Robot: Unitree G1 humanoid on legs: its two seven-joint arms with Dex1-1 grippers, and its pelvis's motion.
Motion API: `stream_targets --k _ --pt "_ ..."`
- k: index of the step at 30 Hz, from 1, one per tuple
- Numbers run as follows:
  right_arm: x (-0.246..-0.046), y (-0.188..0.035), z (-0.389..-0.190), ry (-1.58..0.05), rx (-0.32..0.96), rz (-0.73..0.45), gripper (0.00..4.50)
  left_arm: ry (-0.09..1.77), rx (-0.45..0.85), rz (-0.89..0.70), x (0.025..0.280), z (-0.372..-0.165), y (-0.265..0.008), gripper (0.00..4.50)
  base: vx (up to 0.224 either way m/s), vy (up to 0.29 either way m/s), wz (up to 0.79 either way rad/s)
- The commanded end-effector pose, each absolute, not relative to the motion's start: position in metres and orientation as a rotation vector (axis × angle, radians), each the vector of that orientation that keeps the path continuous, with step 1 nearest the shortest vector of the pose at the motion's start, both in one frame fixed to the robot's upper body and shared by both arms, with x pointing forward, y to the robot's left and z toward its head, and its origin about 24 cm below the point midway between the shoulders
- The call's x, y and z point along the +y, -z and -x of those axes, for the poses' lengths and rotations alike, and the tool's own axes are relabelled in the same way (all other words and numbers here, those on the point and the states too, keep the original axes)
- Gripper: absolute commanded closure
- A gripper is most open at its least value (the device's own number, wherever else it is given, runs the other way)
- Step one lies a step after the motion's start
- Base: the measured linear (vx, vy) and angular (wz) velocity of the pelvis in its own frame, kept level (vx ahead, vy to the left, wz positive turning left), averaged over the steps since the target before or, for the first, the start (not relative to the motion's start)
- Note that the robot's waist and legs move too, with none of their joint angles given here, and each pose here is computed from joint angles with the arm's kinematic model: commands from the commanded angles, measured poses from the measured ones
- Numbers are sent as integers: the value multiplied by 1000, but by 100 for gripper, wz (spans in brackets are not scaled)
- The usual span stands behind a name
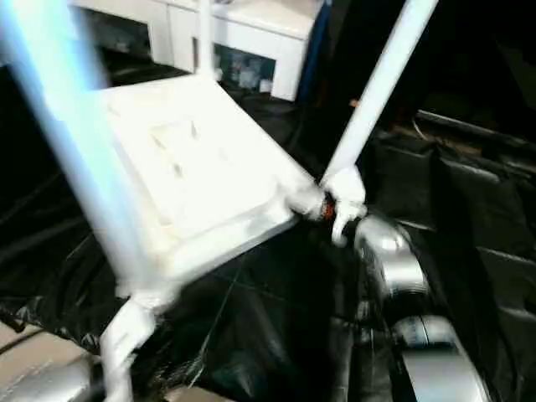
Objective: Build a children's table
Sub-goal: Rotate table base
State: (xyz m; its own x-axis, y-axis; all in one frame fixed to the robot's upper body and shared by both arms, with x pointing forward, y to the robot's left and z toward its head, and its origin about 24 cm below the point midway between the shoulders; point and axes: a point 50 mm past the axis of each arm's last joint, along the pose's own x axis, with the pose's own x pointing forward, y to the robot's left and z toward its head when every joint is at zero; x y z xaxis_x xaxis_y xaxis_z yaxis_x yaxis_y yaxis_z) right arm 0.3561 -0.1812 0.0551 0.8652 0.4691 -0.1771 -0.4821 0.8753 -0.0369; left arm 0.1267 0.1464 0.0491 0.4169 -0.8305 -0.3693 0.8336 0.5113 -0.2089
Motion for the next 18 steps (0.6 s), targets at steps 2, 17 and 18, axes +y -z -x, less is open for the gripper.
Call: stream_targets --k 2,17,18 --pt "-200 -59 -364 -316 146 77 17 1033 451 -46 164 -120 -58 156 0 0 0" --pt "-203 -31 -335 -352 158 91 17 1031 62 14 155 -210 -98 49 0 0 0" --pt "-207 -28 -333 -328 164 98 17 1062 52 22 150 -215 -100 26 0 0 0"
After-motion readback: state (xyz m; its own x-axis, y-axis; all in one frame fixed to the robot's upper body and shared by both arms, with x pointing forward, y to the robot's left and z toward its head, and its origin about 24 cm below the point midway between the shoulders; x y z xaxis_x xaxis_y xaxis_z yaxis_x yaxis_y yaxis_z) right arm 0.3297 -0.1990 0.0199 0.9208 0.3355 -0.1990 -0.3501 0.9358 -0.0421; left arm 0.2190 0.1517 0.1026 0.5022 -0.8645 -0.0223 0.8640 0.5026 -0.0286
